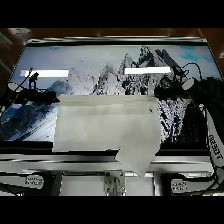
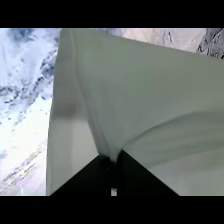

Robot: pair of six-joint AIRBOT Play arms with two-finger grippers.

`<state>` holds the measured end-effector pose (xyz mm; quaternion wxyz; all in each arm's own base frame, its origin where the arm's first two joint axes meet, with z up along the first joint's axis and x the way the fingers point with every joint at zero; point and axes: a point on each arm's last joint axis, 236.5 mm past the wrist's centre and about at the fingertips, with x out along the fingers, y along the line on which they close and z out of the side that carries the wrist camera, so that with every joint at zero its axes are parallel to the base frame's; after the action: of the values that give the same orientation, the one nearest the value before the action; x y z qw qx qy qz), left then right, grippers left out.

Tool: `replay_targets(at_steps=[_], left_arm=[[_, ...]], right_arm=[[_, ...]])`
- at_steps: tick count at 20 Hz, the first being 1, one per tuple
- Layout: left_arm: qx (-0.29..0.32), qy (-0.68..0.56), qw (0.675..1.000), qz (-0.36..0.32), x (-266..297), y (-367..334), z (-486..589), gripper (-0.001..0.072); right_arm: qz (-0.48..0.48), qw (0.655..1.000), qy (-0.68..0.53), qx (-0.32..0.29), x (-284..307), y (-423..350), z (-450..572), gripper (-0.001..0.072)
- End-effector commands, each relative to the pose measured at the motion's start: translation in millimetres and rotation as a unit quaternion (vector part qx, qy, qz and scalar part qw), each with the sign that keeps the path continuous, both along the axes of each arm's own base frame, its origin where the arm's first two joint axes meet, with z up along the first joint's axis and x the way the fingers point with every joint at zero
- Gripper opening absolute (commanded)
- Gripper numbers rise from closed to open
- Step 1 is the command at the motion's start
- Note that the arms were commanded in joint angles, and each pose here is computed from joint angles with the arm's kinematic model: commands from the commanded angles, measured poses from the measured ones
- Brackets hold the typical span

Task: Fold the shirts.

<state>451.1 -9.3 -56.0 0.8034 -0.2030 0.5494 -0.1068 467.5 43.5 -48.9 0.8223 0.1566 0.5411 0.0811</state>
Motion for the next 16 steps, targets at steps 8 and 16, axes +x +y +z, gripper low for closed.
replay_targets(at_steps=[8,16], left_arm=[[-0.019,0.11,0.993,0.044,-36,1,-13,0.0037],[-0.034,0.226,0.974,-0.005,-87,-10,-39,0.0037]], right_arm=[[-0.013,0.984,0.176,-0.001,-66,5,-42,0.006],[-0.042,0.978,0.203,0.006,-72,6,-51,0.006]])
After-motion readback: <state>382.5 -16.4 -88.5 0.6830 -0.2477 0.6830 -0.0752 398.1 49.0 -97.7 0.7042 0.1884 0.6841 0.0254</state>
